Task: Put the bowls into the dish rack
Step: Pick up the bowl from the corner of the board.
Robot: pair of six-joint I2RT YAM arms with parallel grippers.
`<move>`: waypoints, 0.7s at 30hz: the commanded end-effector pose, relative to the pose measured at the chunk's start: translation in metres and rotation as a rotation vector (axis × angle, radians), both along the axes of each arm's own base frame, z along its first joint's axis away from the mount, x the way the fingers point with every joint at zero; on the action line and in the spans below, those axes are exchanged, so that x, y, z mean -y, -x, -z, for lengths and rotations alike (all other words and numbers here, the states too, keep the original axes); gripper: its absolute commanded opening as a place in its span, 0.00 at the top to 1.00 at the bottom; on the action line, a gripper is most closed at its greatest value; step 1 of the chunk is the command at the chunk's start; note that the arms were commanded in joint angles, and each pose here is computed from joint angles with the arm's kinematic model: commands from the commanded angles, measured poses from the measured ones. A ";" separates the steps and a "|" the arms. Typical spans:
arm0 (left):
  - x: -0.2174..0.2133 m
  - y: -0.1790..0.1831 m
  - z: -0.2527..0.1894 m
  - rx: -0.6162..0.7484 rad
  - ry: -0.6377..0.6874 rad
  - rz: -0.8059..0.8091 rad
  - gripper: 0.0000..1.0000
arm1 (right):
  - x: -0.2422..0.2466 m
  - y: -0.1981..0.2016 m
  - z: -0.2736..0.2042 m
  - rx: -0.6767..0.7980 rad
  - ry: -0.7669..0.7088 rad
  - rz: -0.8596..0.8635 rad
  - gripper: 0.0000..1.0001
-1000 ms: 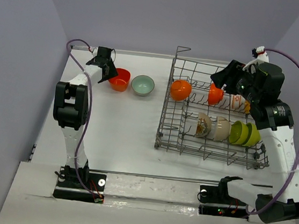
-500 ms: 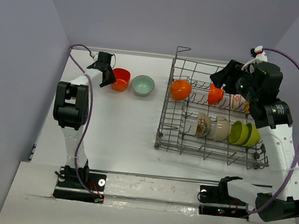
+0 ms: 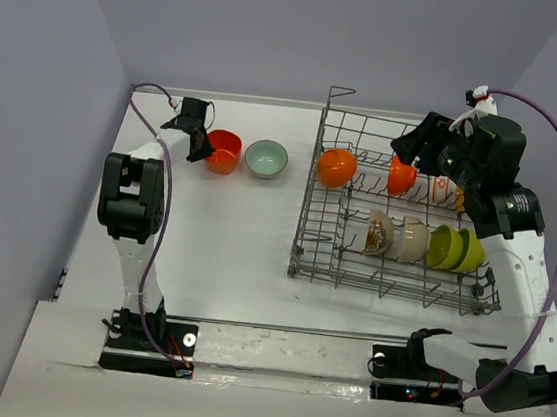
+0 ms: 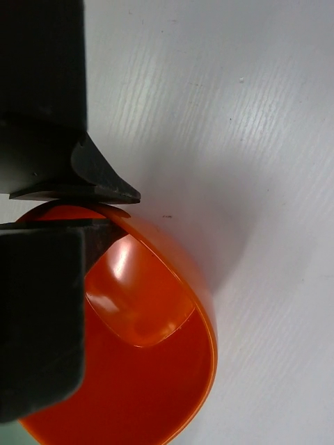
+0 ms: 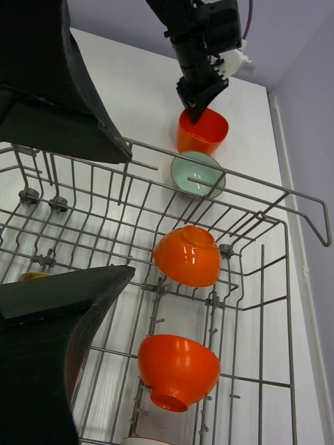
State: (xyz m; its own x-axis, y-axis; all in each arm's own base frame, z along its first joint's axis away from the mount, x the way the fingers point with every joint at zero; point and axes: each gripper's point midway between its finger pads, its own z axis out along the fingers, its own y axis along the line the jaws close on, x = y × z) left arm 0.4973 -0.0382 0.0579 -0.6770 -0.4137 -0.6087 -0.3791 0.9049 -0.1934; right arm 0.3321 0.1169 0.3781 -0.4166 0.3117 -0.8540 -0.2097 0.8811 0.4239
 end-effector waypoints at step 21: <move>0.038 0.050 -0.226 0.373 0.008 0.115 1.00 | -0.118 0.034 -0.037 0.131 0.201 -0.249 0.35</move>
